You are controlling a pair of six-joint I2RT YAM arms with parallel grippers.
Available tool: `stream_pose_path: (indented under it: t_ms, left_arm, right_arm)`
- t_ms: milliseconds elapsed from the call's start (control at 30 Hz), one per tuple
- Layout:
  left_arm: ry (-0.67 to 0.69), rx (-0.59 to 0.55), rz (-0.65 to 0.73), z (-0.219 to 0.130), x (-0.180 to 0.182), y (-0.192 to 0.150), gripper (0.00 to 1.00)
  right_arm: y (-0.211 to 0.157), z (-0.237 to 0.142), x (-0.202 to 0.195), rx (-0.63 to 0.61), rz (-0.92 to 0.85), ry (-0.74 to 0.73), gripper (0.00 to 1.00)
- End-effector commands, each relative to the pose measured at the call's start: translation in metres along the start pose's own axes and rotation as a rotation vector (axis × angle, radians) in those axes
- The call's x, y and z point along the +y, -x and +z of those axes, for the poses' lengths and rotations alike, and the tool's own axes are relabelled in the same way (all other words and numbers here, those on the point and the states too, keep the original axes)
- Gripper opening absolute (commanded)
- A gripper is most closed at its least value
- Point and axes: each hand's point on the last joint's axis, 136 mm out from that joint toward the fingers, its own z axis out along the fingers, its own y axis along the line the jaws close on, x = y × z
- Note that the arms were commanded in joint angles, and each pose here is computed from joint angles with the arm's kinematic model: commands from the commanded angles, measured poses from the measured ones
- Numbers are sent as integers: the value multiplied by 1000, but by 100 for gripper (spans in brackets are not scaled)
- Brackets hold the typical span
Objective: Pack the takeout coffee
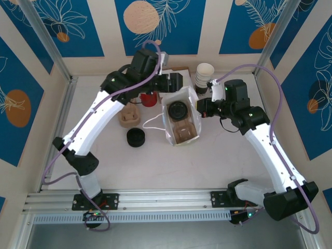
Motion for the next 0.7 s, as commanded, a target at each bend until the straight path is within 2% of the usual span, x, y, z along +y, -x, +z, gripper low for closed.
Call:
stream_pose_path:
  t_ms: [0,400,567,667]
  left_arm:
    - [98,-73,11,-13,27,17,82]
    - [270,-40,-106,4,107,24,82]
    - [326,-73,-138,10,132,38,80]
    - [361,-84,-141,10,144,47,80]
  right_arm:
    - [4,-6,9,-34,-21,49,2]
    - [12,6,6,62,223,128,2]
    - [8,17,3,125,394,208,2]
    - [4,22,4,158,426,230,2]
